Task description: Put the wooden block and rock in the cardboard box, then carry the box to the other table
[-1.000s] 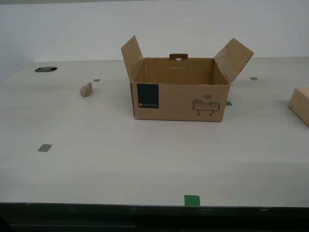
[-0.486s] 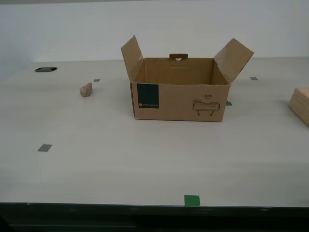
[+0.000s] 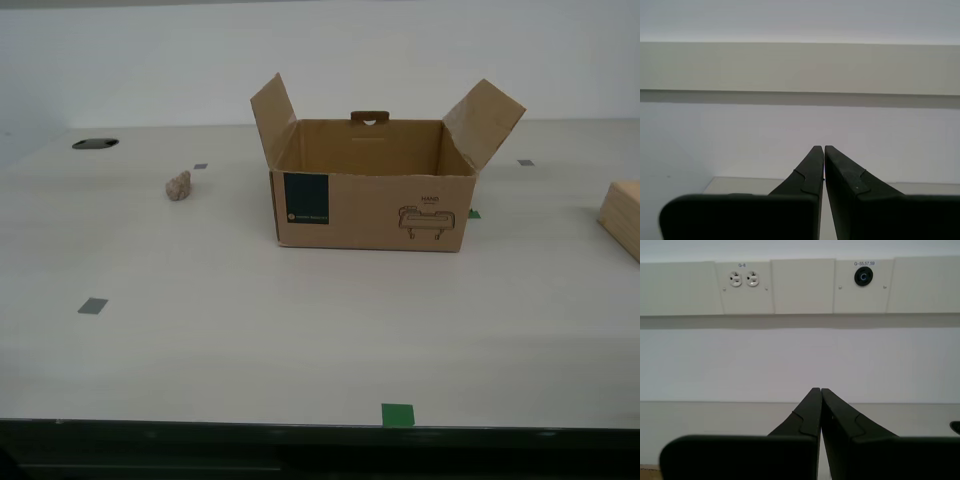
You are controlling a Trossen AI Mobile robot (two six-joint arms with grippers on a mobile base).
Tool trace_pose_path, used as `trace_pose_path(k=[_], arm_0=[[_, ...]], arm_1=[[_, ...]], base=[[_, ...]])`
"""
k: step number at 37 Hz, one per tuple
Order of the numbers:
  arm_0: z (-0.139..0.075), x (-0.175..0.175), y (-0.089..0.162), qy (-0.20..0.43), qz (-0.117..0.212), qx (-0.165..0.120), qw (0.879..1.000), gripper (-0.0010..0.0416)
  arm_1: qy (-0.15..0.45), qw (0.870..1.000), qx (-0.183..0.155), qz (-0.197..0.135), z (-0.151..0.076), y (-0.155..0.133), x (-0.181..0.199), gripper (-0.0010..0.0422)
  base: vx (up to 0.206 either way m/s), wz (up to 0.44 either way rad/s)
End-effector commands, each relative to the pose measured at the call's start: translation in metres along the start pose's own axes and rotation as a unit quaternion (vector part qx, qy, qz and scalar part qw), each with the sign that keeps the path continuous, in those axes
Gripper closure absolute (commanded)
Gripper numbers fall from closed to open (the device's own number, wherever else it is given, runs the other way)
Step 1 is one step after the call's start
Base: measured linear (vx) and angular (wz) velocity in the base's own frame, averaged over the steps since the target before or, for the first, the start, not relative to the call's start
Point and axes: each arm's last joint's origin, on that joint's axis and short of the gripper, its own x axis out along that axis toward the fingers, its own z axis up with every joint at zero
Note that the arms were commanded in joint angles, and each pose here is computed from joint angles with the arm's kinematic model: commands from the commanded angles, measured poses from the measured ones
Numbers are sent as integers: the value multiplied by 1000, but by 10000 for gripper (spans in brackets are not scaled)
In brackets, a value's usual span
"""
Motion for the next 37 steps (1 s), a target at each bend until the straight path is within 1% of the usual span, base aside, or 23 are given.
trace_pose_path(k=[1, 10, 17, 26, 31, 37], arm_0=[[6, 0, 0, 23, 0, 0, 1000, 406], [31, 1, 1, 73, -1, 2, 997, 406], [57, -2, 1, 98, -2, 2, 995, 406], [93, -13, 2, 120, -3, 4, 993, 406], [109, -19, 3, 132, -4, 8, 991, 406], [122, -28, 3, 153, -6, 16, 988, 406]], arm_1=[[18, 1000, 1, 0, 1, 0, 1, 412], [63, 998, 1, -1, 5, 0, 5, 412], [120, 993, 1, -2, 13, 0, 7, 412], [170, 985, 2, -2, 29, 0, 9, 412], [200, 980, 2, -3, 37, 0, 8, 412], [212, 977, 2, -3, 51, 0, 7, 412]], base=[[0, 0], [0, 0], [0, 0], [0, 0], [0, 0], [0, 0]])
